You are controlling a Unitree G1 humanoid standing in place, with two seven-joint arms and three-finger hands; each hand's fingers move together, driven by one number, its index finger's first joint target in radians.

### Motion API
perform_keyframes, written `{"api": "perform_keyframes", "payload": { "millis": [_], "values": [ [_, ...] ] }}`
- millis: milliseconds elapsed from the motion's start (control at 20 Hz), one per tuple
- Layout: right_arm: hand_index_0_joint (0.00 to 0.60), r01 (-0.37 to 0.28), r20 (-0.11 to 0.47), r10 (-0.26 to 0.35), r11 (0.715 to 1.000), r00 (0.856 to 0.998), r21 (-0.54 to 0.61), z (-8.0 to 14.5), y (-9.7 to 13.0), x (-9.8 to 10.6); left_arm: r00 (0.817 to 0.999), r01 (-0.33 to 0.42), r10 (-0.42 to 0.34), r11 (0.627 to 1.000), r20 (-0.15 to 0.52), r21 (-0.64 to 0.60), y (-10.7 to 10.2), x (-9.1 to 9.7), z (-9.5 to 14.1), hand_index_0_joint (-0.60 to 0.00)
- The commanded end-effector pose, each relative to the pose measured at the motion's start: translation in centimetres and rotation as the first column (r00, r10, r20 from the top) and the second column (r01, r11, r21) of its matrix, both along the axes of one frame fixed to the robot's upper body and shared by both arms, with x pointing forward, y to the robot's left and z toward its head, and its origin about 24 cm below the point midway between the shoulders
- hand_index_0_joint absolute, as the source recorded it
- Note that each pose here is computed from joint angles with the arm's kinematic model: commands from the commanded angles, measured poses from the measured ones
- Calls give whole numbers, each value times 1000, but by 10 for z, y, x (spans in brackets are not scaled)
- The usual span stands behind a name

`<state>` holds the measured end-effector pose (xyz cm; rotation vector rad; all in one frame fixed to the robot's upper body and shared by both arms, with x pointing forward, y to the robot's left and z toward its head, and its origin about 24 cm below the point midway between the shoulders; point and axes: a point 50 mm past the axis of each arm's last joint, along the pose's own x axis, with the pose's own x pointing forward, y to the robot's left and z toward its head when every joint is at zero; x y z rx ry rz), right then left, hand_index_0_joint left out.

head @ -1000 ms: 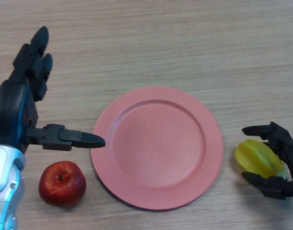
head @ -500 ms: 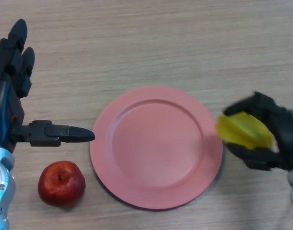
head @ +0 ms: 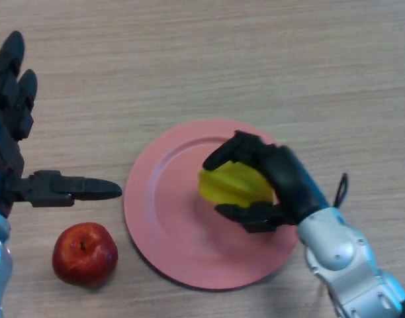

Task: Pick up the yellow starfruit and place it on the plate

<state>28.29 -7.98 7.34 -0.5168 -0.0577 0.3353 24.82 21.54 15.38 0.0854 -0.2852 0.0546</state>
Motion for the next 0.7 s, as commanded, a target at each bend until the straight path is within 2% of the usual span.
{"api": "perform_keyframes", "payload": {
  "millis": [50,100,150,200,250,300,350,400,550,700],
  "values": [
    [600,-51,139,33,991,990,123,29,8,1,969,-36,19,997,246,66,12,-13,44,0],
    [600,-61,105,49,992,993,113,26,10,0,969,-34,18,998,246,59,11,-14,44,0],
    [552,-69,98,58,992,994,106,25,11,0,969,-32,17,998,245,56,11,-15,44,0],
    [402,-72,88,63,992,994,106,25,11,0,970,-29,16,998,241,53,11,-15,44,0],
    [301,-77,80,68,992,994,105,25,11,0,972,-26,13,998,236,50,10,-14,44,0],
    [152,-86,71,79,991,994,101,26,11,1,975,-17,6,999,223,47,8,-14,43,0],
    [52,-96,83,88,991,993,95,29,11,2,978,-4,-5,999,208,45,5,-13,41,0],
    [0,-95,112,84,991,990,97,34,7,4,981,11,-18,999,195,37,2,-12,38,0],
    [0,-69,158,45,986,986,149,49,-7,2,983,27,-32,999,181,32,0,-13,34,0],
    [0,-56,221,11,979,975,196,72,-32,-6,985,34,-38,999,170,27,-1,-12,33,0]
  ]
}}
